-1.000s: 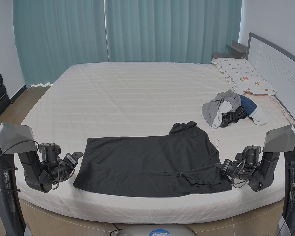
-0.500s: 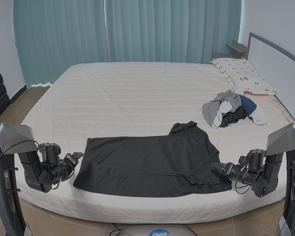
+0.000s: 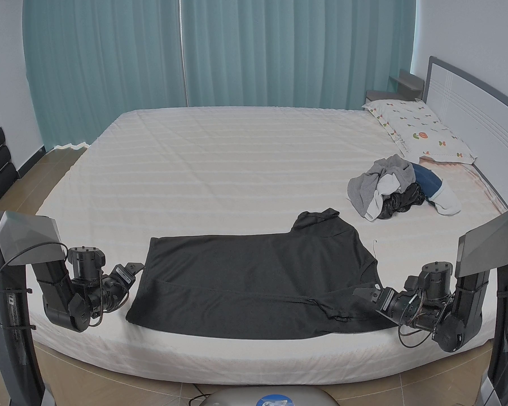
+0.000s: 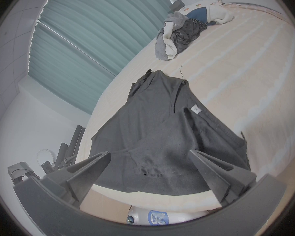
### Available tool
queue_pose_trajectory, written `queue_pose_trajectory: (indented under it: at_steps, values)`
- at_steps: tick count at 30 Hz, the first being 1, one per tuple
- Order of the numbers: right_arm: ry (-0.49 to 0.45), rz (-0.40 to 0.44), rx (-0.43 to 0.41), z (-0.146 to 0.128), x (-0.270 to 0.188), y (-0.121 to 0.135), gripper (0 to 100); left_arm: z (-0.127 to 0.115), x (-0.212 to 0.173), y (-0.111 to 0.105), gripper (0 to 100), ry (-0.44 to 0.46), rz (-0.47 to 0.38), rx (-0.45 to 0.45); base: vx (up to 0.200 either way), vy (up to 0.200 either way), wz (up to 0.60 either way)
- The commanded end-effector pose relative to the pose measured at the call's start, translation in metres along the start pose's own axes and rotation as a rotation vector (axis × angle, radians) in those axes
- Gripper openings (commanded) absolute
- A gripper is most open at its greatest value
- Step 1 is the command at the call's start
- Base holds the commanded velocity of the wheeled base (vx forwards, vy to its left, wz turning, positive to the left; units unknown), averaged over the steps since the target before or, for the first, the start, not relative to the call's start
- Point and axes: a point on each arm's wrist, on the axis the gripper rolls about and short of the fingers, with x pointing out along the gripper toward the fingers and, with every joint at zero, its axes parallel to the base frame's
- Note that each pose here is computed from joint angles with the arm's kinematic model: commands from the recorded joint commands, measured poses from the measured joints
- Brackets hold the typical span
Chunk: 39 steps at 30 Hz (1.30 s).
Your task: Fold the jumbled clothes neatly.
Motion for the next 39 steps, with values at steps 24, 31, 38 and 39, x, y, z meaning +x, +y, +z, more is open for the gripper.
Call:
queue_pose_trajectory:
  at_steps: [24, 31, 38, 39]
  values:
    - [0.032, -0.058, 0.098, -0.045, 0.023, 0.021, 100, -0.001, 0.001, 0.001, 100, 0.001, 0.002, 0.003, 0.0, 0.0, 0.0]
    - [0.014, -0.088, 0.095, -0.046, 0.026, 0.021, 100, -0.001, 0.001, 0.001, 100, 0.001, 0.002, 0.003, -0.029, 0.0, 0.0]
    - [0.01, -0.089, 0.096, -0.046, 0.026, 0.021, 100, -0.001, 0.001, 0.001, 100, 0.002, 0.002, 0.005, -0.143, 0.0, 0.0]
    - [0.006, -0.093, 0.094, -0.046, 0.026, 0.021, 100, -0.002, 0.001, 0.001, 100, 0.003, 0.003, 0.006, 0.0, 0.0, 0.0]
